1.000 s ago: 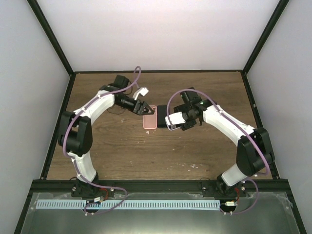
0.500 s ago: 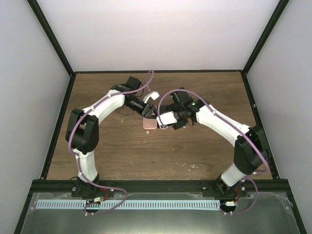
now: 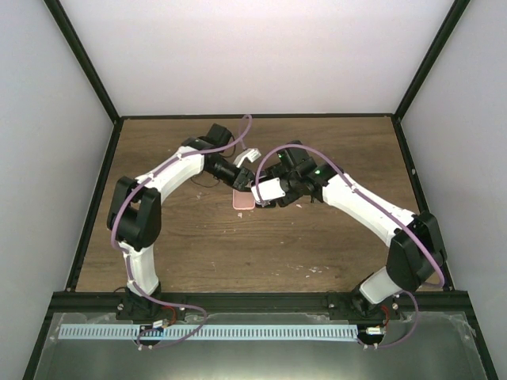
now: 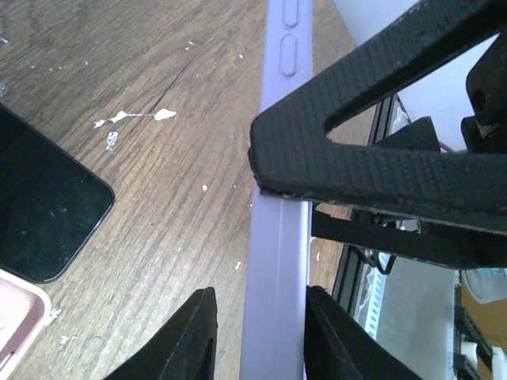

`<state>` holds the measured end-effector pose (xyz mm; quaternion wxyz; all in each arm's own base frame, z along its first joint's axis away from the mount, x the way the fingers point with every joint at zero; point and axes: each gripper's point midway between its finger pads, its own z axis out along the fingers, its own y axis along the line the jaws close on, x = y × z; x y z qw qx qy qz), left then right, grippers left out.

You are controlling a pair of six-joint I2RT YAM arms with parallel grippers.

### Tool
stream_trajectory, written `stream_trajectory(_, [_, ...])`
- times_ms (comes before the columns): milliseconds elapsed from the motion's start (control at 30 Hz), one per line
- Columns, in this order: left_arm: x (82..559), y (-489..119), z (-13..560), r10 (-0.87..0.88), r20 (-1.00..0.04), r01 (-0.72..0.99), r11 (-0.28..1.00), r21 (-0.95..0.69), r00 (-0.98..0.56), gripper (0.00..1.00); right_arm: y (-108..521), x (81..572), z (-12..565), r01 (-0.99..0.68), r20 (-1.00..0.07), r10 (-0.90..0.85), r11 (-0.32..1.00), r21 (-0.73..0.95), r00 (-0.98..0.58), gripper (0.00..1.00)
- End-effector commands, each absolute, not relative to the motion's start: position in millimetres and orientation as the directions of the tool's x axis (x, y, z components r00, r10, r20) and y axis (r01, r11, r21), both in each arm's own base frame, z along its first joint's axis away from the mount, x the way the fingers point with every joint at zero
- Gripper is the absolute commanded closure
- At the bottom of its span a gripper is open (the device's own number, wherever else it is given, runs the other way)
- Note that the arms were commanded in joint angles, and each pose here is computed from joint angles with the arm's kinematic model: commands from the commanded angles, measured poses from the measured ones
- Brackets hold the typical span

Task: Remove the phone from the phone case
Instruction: Pick up the phone at the center of the board.

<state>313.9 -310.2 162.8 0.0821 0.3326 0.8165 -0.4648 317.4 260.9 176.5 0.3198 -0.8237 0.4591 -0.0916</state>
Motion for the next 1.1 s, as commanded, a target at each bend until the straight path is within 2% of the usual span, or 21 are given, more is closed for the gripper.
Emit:
stream_trajectory(0, [316, -313, 158, 0.472, -0.441, 0.619, 0.341, -0.707, -0.763, 0.72, 279, 327, 216, -0.605, -0.141, -0.793, -0.323, -0.728, 0.592, 0.56])
stream_trajectory(100, [314, -313, 161, 0.469, -0.449, 0.623, 0.335, -0.707, -0.761, 0.85, 278, 328, 218, -0.592, -0.13, -0.794, -0.322, -0.739, 0.594, 0.56])
stream_trajectory(200, [312, -311, 167, 0.451, -0.462, 0.623, 0.331, -0.708, -0.764, 0.97, 278, 331, 220, -0.579, -0.126, -0.8, -0.305, -0.756, 0.586, 0.48])
stream_trajectory(333, [323, -301, 183, 0.377, -0.495, 0.613, 0.333, -0.716, -0.783, 1.0, 276, 336, 223, -0.6, -0.152, -0.827, -0.253, -0.759, 0.541, 0.39])
stream_trajectory(467, [340, -284, 205, 0.282, -0.546, 0.615, 0.331, -0.716, -0.789, 1.0, 276, 338, 227, -0.642, -0.219, -0.847, -0.174, -0.747, 0.484, 0.1])
stream_trajectory(533, [349, -274, 215, 0.24, -0.575, 0.623, 0.334, -0.708, -0.782, 1.0, 276, 339, 233, -0.661, -0.269, -0.848, -0.121, -0.741, 0.457, 0.02])
stream_trajectory(667, [363, -258, 240, 0.171, -0.643, 0.657, 0.34, -0.673, -0.747, 1.0, 279, 346, 254, -0.709, -0.403, -0.832, 0.016, -0.705, 0.382, 0.0])
stream_trajectory(800, [375, -242, 269, 0.068, -0.704, 0.686, 0.314, -0.657, -0.706, 1.0, 282, 356, 291, -0.784, -0.619, -0.738, 0.204, -0.586, 0.271, 0.0])
stream_trajectory(933, [390, -224, 299, -0.064, -0.746, 0.697, 0.31, -0.646, -0.663, 1.0, 284, 365, 337, -0.874, -0.832, -0.541, 0.34, -0.346, 0.119, 0.0])
stream_trajectory(1067, [389, -220, 326, -0.124, -0.784, 0.736, 0.283, -0.615, -0.608, 1.0, 286, 364, 378, -0.944, -0.948, -0.312, 0.326, -0.053, -0.054, 0.0])
